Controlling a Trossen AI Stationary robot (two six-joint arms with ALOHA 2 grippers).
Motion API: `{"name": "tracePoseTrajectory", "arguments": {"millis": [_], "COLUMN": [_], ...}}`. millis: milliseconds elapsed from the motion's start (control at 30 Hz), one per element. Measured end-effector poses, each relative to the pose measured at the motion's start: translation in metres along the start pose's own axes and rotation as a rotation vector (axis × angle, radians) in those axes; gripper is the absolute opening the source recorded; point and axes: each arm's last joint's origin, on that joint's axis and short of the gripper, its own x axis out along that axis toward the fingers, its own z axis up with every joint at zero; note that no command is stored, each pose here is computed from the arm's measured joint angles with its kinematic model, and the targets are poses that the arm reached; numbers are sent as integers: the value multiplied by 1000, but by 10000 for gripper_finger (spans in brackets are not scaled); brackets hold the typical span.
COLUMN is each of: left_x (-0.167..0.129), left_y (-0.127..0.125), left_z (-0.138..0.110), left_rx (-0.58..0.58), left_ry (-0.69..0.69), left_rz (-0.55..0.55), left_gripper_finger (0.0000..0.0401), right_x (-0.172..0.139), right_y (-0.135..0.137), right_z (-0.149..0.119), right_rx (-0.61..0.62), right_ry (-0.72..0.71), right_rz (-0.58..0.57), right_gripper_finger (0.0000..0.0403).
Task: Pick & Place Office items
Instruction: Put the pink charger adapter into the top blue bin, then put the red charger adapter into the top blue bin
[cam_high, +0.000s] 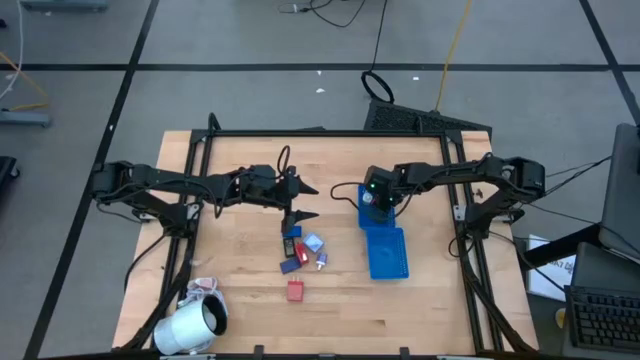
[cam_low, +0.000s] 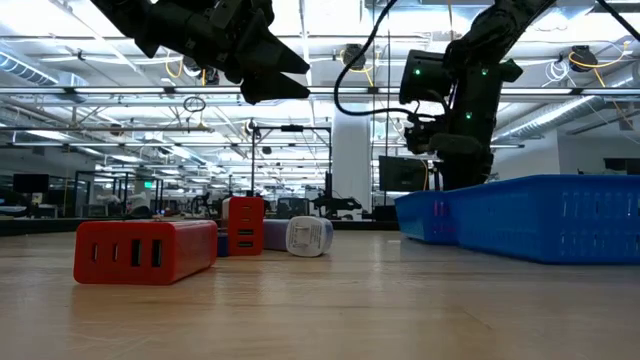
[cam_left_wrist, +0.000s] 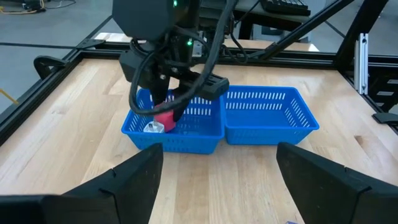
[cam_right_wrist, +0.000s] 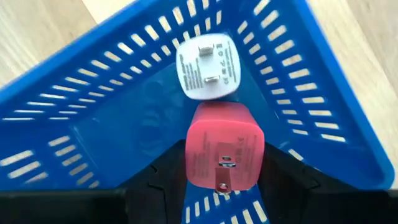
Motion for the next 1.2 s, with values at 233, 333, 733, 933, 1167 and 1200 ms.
{"name": "tracePoseTrajectory", "arguments": {"millis": [233,333,733,933,1167,1200], "left_x": [0,0,0,0,0,0], "left_y": [0,0,0,0,0,0], "left_z": [0,0,0,0,0,0], "left_rx": [0,0,-3,-3,-3,-3], "left_ry": [0,0,0,0,-2,-3], "left_rz": [0,0,0,0,0,0], "left_gripper_finger": [324,318,300,312,326,328], "right_x": [0,0,0,-12,-40,-45], "right_y": [0,0,0,-1,-2,-2], "right_z": [0,0,0,-1,-2,-3], "right_rx": [-3,-8,-8,-8,3,4], "right_ry": [-2,-2,-5,-37,-142,-162], "right_rz": [-1,-2,-2,8,41,47], "right_gripper_finger": [149,152,225,220,210,210]}}
